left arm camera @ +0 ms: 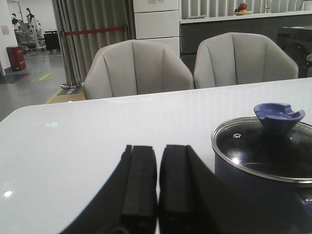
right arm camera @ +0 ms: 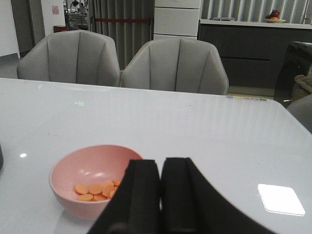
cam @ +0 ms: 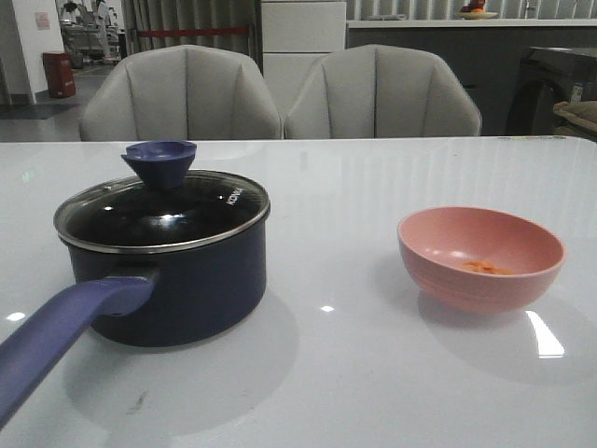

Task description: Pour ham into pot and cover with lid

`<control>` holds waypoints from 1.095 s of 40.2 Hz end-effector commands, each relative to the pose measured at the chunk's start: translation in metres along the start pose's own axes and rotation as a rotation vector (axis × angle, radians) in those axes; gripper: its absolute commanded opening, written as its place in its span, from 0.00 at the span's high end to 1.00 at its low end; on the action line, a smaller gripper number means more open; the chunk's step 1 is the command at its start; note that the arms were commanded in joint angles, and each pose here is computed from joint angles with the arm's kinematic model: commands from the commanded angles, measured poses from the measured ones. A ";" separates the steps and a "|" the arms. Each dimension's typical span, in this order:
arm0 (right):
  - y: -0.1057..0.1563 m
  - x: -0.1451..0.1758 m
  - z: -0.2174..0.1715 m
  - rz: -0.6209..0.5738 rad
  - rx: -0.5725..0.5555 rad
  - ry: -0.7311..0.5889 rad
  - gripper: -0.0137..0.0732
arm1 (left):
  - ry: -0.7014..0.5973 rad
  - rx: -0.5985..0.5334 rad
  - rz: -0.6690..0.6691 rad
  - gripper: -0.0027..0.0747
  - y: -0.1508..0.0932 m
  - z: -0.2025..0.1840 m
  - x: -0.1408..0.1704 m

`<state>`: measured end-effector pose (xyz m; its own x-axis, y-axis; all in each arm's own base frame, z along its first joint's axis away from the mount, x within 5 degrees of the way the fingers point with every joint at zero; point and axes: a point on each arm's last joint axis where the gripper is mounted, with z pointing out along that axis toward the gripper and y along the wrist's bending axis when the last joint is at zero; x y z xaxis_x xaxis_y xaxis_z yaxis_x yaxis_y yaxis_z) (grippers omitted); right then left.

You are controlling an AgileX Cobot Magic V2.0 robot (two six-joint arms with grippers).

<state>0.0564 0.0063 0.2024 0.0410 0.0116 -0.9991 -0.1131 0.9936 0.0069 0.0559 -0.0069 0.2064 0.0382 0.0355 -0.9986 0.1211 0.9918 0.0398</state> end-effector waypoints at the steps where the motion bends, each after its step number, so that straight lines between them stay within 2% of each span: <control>1: 0.000 -0.004 -0.001 -0.013 0.001 -0.084 0.66 | -0.061 -0.001 -0.019 0.82 0.000 -0.001 0.003; 32: 0.000 -0.004 -0.001 -0.013 0.001 -0.084 0.66 | -0.066 -0.001 -0.019 0.82 0.000 -0.001 0.003; 44: 0.000 -0.004 -0.001 -0.013 0.001 -0.084 0.66 | -0.383 -0.012 -0.046 0.82 0.002 -0.008 -0.031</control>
<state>0.0564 0.0063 0.2024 0.0410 0.0116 -0.9991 -0.1131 0.9936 0.0069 0.0530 -0.0066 0.2265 0.2562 -0.0004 -0.9666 0.1151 0.9929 0.0301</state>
